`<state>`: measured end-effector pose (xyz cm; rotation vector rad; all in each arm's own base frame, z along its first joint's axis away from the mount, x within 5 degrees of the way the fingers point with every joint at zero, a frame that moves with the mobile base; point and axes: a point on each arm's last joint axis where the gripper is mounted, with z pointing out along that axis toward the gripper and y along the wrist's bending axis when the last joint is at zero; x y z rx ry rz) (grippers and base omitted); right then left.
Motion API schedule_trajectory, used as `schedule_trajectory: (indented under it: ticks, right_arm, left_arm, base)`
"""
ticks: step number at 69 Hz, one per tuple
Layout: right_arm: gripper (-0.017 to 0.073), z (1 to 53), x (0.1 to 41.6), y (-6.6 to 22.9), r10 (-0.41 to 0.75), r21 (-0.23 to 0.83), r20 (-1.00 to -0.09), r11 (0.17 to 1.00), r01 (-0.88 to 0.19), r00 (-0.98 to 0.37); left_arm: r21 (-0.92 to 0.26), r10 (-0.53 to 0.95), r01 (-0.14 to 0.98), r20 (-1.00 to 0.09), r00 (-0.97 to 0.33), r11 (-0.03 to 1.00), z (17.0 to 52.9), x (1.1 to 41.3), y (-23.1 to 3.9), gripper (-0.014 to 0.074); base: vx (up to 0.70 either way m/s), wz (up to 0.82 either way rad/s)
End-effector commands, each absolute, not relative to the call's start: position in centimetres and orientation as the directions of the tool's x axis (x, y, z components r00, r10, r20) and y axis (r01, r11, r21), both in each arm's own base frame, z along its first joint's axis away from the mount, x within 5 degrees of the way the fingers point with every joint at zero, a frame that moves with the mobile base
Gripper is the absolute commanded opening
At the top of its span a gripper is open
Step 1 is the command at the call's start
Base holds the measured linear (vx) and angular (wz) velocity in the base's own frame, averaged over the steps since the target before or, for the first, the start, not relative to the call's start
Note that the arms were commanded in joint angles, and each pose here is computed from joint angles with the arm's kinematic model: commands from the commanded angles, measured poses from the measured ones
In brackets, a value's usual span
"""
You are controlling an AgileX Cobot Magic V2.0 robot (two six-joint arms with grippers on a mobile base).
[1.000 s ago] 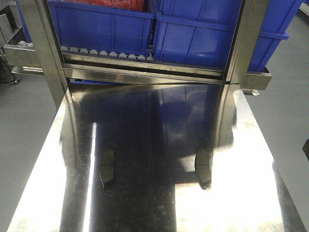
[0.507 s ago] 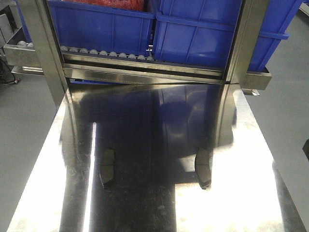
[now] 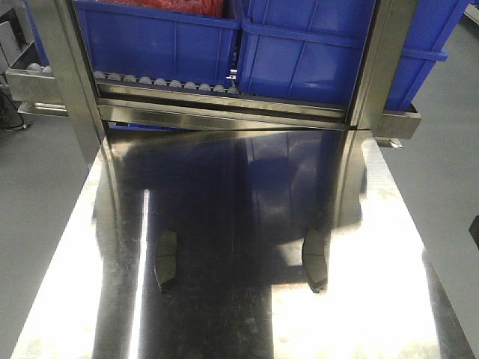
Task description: Move and align brake pads A on conveyor
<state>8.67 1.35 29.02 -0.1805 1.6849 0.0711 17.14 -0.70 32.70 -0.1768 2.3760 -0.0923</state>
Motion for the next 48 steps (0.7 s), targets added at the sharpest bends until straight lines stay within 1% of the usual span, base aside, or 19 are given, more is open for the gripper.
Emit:
schedule_trajectory:
  ticks: [1,8,15,22,28,37,48]
  right_arm:
    - [0.0505,30.5,8.9,1.4,-0.07,-0.065,-0.997,0.986,-0.152,-0.022]
    - [0.0505,30.5,8.9,1.4,-0.07,-0.065,-0.997,0.986,-0.152,-0.022]
    - [0.0505,30.5,8.9,1.4,-0.07,-0.065,-0.997,0.986,-0.152,-0.022]
    - [0.0505,30.5,8.9,1.4,-0.07,-0.065,-0.997,0.986,-0.152,-0.022]
    - [0.0505,30.5,8.9,1.4,-0.07,-0.065,-0.997,0.986,-0.152,-0.022]
    - [0.0505,30.5,8.9,1.4,-0.07,-0.065,-0.997,0.986,-0.152,-0.022]
    - [0.0505,30.5,8.9,1.4,-0.07,-0.065,-0.997,0.986,-0.152,-0.023]
  left_arm:
    - [-0.129,-0.168,-0.11,-0.641,-0.749,0.986,32.5,19.4,-1.0,0.0471]
    - [-0.107,-0.153,-0.113,-0.556,-0.817,0.988,30.6,21.9,-1.1,0.0471]
    - [-0.124,-0.167,-0.122,-0.475,-0.864,0.985,28.6,24.1,-1.5,0.0471]
    - [-0.143,-0.138,-0.085,-0.417,-0.898,0.986,27.2,26.1,-2.7,0.0471]
    - [-0.144,-0.082,-0.027,-0.394,-0.915,0.989,26.5,27.6,-4.5,0.0471]
    - [-0.144,0.014,0.075,-0.384,-0.923,0.987,26.1,29.6,-8.1,0.0471]
    - [-0.166,0.049,0.118,-0.371,-0.928,0.979,25.2,31.4,-12.2,0.0471]
  base:
    - [0.0,0.0]
    - [0.0,0.0]
    - [0.0,0.0]
    - [0.0,0.0]
    - [0.0,0.0]
    - [0.0,0.0]
    - [0.0,0.0]
